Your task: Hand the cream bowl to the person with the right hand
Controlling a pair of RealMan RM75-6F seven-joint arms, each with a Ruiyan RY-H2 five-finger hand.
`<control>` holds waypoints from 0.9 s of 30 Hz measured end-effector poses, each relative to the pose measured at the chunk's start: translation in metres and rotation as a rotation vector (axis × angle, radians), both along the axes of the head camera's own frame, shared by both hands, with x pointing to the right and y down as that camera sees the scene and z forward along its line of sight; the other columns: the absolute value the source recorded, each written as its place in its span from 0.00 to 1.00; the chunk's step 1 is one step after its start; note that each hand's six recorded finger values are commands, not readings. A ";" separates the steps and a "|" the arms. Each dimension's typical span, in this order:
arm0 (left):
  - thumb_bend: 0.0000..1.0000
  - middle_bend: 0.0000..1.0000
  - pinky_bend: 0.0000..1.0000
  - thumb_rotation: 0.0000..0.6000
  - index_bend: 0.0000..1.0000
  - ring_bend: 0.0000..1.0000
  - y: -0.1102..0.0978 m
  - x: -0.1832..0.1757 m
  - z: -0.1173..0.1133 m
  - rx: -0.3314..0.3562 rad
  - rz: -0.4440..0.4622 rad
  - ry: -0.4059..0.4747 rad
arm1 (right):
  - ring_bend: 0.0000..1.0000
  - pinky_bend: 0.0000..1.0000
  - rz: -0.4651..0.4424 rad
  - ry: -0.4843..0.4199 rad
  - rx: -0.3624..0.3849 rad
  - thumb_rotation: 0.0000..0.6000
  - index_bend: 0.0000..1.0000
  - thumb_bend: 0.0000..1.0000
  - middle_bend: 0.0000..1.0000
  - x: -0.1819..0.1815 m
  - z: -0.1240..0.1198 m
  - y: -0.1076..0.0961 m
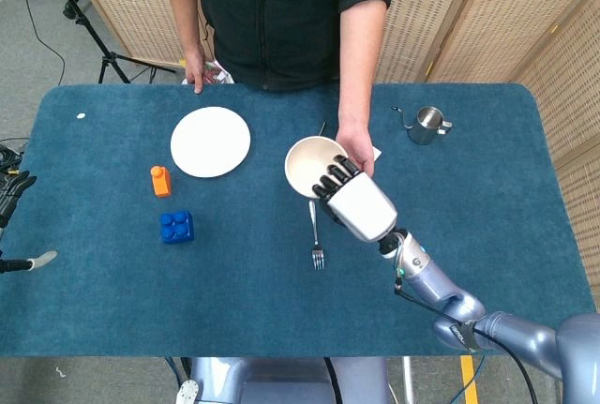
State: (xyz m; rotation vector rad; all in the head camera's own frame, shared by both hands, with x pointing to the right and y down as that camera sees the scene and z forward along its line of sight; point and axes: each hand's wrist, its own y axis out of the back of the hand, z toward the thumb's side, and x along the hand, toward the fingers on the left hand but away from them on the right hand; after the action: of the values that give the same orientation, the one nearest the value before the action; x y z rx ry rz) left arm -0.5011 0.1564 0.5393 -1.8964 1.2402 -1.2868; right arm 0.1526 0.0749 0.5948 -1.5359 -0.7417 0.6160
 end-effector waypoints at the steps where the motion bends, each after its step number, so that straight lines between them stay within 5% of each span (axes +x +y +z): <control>1: 0.00 0.00 0.00 1.00 0.00 0.00 0.000 0.000 0.000 0.000 0.001 -0.001 | 0.43 0.30 0.012 0.008 -0.001 1.00 0.62 0.62 0.60 0.004 0.002 -0.002; 16: 0.00 0.00 0.00 1.00 0.00 0.00 -0.004 -0.007 0.002 -0.010 -0.024 -0.007 | 0.42 0.30 0.028 0.101 -0.018 1.00 0.61 0.61 0.57 0.026 0.039 0.002; 19: 0.00 0.00 0.00 1.00 0.00 0.00 -0.004 -0.007 0.003 -0.011 -0.024 -0.006 | 0.29 0.29 0.018 0.119 -0.036 1.00 0.37 0.37 0.31 0.030 0.046 0.006; 21: 0.00 0.00 0.00 1.00 0.00 0.00 -0.005 -0.007 0.002 -0.009 -0.023 -0.006 | 0.06 0.23 0.023 0.133 -0.068 1.00 0.08 0.05 0.04 0.034 0.050 0.007; 27: 0.00 0.00 0.00 1.00 0.00 0.00 -0.003 -0.005 0.004 -0.014 -0.013 -0.007 | 0.00 0.16 0.054 0.097 -0.132 1.00 0.00 0.00 0.00 0.040 0.041 0.011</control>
State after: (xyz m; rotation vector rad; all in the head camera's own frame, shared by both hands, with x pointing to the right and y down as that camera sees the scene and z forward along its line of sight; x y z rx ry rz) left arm -0.5057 0.1532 0.5428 -1.8951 1.2444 -1.3115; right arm 0.1927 0.0860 0.6359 -1.5983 -0.6815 0.7873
